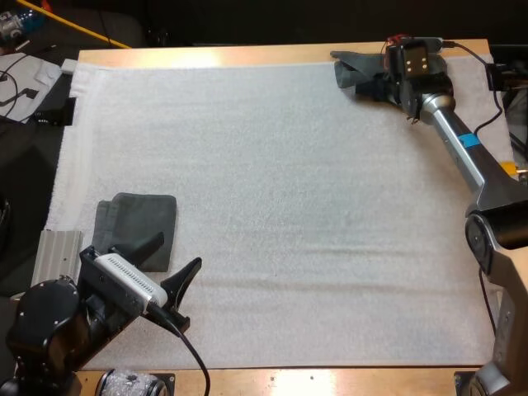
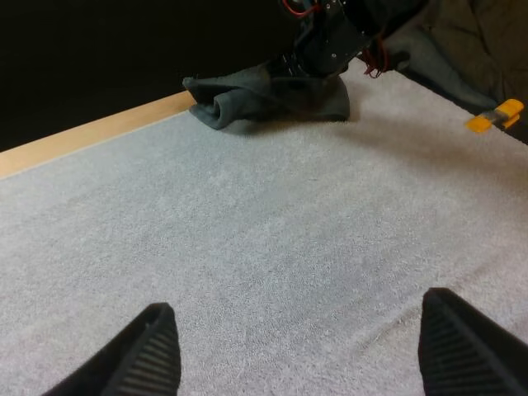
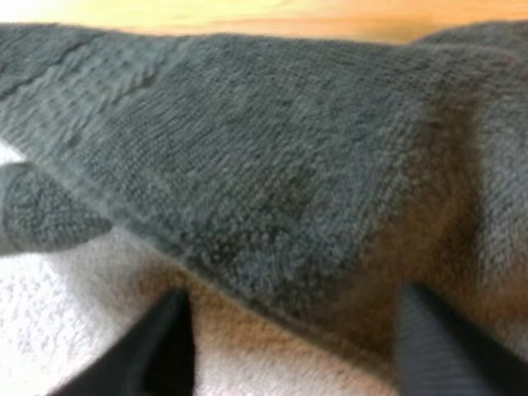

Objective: Pick towel from pile, fold and stack

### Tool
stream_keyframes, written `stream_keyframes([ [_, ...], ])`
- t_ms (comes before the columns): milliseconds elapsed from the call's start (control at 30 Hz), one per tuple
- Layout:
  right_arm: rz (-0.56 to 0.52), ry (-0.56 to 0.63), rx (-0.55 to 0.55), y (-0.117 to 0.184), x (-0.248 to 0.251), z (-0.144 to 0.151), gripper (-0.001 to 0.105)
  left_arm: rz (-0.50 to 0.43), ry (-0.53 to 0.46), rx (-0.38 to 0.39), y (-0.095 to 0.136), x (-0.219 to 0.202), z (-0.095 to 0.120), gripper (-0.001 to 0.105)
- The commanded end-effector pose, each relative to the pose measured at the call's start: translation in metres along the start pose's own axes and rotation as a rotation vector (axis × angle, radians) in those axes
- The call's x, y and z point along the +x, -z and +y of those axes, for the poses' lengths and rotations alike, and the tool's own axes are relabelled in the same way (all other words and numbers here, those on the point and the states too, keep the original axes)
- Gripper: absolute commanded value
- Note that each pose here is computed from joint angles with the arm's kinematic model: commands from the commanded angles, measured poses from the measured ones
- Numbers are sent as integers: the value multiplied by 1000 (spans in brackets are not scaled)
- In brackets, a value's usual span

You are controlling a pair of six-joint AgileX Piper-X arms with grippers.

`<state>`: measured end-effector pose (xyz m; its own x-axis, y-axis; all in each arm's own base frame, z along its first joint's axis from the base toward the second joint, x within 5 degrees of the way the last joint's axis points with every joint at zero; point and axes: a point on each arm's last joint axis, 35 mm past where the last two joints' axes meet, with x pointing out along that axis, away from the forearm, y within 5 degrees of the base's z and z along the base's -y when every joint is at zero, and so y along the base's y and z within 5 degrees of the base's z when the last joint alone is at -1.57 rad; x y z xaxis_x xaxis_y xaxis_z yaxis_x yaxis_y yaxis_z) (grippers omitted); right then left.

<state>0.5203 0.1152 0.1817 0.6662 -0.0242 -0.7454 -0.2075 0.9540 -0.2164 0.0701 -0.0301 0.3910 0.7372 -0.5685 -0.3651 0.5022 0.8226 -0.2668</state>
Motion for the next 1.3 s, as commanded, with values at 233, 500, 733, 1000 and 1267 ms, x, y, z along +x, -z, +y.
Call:
stream_keyframes([
  [233, -34, 4, -144, -26, -61, 10, 0, -10, 14, -5, -3, 0, -1, 59],
  [500, -48, -3, -93, -17, -25, 14, 69, -15, 14, -2, -3, -1, -2, 59],
  [733, -7, 21, -108, -3, 2, 21, 64, -16, 13, -5, -3, -2, -2, 59],
  [1000, 52, 62, -102, 11, 24, 22, 51, -12, 14, -6, -3, -1, -1, 60],
  [1267, 27, 94, -101, 10, 35, 23, 48, -7, 8, -11, -2, 0, -1, 59],
])
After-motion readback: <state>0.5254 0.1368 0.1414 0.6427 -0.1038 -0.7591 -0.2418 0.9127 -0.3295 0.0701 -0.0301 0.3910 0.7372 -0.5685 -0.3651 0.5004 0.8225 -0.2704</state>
